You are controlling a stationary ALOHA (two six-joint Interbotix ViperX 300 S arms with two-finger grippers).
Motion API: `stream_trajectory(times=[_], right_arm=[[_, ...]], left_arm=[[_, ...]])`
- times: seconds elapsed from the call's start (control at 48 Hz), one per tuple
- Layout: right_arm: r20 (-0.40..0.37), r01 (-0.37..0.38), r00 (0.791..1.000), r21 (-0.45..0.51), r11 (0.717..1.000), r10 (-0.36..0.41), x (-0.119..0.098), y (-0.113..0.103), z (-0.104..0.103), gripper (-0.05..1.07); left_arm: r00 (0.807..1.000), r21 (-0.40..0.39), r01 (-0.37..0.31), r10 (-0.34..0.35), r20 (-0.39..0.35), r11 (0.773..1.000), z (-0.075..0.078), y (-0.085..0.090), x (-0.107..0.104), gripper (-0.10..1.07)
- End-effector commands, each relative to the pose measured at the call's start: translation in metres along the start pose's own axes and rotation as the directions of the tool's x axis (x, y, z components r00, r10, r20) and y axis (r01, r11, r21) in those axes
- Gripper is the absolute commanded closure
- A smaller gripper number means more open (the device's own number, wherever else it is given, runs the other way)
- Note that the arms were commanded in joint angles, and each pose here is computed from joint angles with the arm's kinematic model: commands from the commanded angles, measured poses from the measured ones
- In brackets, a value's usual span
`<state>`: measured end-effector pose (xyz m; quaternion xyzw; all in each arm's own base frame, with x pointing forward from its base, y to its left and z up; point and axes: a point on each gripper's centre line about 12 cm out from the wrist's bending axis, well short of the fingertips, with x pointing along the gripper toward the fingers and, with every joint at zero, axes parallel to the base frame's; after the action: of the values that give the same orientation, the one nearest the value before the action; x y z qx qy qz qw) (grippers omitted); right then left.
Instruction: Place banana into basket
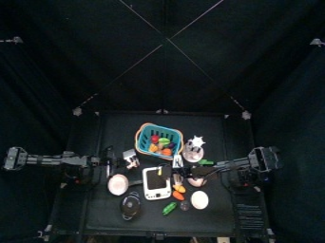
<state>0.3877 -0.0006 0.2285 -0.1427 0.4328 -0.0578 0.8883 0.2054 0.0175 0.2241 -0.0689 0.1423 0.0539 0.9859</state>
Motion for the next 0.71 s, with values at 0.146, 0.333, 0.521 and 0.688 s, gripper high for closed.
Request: stream_trajectory(times=[0.146,0.333,0.521,0.688], right_arm=[[0.074,0.016,0.997,0.017,1.000,-0.018,-0.019,-0.011,0.016,0.48],[0.089,0.039,0.995,0.025,0.999,-0.041,-0.021,-0.021,0.022,0.48],[0.095,0.092,0.991,0.056,0.994,-0.097,-0.021,-0.047,0.024,0.48],[0.098,0.137,0.985,0.091,0.986,-0.146,-0.014,-0.075,0.020,0.47]], left_arm=[[1.000,-0.003,-0.001,0.001,0.022,1.000,0.008,0.000,0.001,0.96],[1.000,-0.002,0.000,0.000,0.022,1.000,0.007,-0.001,0.001,0.96],[1.000,-0.001,0.000,0.001,0.026,1.000,0.009,0.000,0.001,0.96],[0.999,0.002,0.001,-0.001,0.034,1.000,0.013,-0.001,0.001,0.96]])
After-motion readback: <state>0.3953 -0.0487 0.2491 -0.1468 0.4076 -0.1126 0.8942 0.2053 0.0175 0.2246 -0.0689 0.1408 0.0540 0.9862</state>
